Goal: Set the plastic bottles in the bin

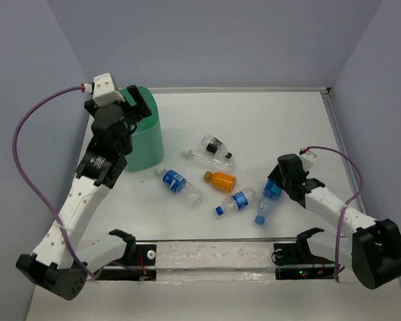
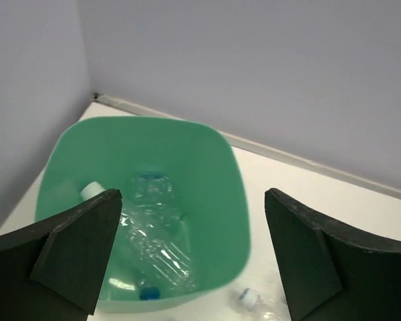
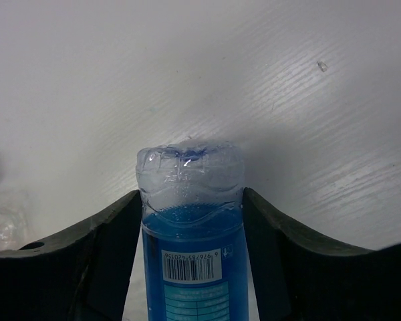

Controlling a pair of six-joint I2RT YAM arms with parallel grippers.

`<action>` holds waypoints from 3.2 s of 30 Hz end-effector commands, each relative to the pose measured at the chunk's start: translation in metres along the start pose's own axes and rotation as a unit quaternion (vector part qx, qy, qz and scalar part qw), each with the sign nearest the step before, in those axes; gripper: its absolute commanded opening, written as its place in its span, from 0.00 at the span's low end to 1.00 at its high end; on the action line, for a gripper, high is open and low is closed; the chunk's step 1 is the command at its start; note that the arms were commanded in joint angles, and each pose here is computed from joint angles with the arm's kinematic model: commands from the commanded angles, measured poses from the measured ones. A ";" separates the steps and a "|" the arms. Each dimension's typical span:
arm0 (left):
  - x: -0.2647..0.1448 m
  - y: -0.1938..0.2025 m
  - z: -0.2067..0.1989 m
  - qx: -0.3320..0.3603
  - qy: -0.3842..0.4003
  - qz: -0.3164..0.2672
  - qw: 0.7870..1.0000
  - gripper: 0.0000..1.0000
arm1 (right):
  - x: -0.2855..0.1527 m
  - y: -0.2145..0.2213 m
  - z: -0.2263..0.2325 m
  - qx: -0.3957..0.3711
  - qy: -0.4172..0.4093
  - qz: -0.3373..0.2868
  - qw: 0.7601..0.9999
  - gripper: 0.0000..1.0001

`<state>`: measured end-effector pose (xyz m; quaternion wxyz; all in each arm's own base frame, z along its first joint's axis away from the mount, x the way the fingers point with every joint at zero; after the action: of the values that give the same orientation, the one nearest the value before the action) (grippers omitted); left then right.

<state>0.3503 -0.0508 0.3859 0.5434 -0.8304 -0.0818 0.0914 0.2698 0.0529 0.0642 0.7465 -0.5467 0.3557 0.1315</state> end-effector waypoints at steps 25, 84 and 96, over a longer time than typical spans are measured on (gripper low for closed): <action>-0.151 0.059 -0.005 -0.096 0.286 0.165 0.939 0.99 | -0.086 -0.115 0.016 0.014 -0.050 -0.143 0.988 0.50; -0.133 0.260 0.059 -0.234 0.075 0.365 0.898 0.99 | -0.248 -0.132 0.434 -0.209 -0.565 -0.313 0.734 0.96; -0.093 0.289 0.059 -0.198 0.025 0.355 0.914 0.99 | -0.226 -0.085 0.304 -0.242 -0.507 -0.259 0.785 0.96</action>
<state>0.2336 -0.1264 0.0834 0.3038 -0.8802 0.2315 0.2817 0.2809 0.3565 0.3511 0.6739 -0.6176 -0.3071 0.2648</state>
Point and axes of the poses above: each gripper's point midway between its finger pads, its own x axis out along the fingers, its own z axis along the line the jaws close on, y = z × x, the point moved 1 cm from there along -x, back along the fingers, and after that the axes turned 11 degrees about -x, right-handed, at the moved point
